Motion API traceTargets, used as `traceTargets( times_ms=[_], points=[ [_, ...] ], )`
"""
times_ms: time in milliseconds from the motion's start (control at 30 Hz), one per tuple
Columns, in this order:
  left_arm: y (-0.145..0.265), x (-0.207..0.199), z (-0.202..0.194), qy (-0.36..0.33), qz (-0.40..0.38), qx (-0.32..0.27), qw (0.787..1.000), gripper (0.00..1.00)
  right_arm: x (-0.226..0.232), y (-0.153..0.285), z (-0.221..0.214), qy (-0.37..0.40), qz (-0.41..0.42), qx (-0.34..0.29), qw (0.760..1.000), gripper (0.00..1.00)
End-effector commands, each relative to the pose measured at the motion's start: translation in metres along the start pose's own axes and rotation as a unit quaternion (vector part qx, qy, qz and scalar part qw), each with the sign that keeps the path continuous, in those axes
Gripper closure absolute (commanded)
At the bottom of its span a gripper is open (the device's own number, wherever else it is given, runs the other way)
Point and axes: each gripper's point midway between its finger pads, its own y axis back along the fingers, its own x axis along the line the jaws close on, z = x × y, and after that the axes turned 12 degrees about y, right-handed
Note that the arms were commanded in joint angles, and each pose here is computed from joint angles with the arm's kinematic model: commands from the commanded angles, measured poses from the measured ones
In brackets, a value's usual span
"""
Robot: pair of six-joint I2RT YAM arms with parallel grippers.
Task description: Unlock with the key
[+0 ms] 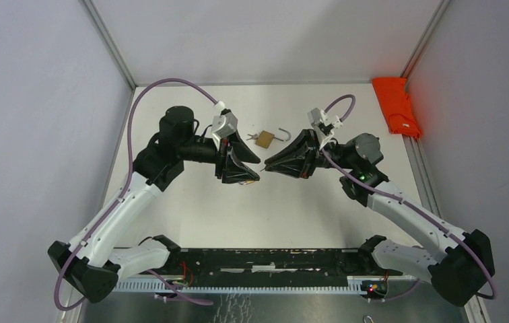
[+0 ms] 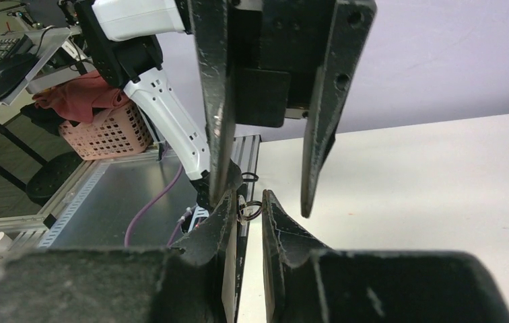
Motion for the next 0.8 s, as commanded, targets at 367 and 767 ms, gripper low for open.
traceTargets(
  times_ms=[367, 767],
  points=[
    [0.004, -0.027, 0.020, -0.051, -0.050, -0.022, 0.997, 0.42, 0.007, -0.019, 0.027, 0.027, 0.032, -0.031, 0.999, 1.00],
    [0.003, -0.032, 0.026, -0.056, -0.053, -0.027, 0.997, 0.92, 0.009, -0.021, 0.026, 0.028, 0.029, -0.031, 0.999, 1.00]
  ],
)
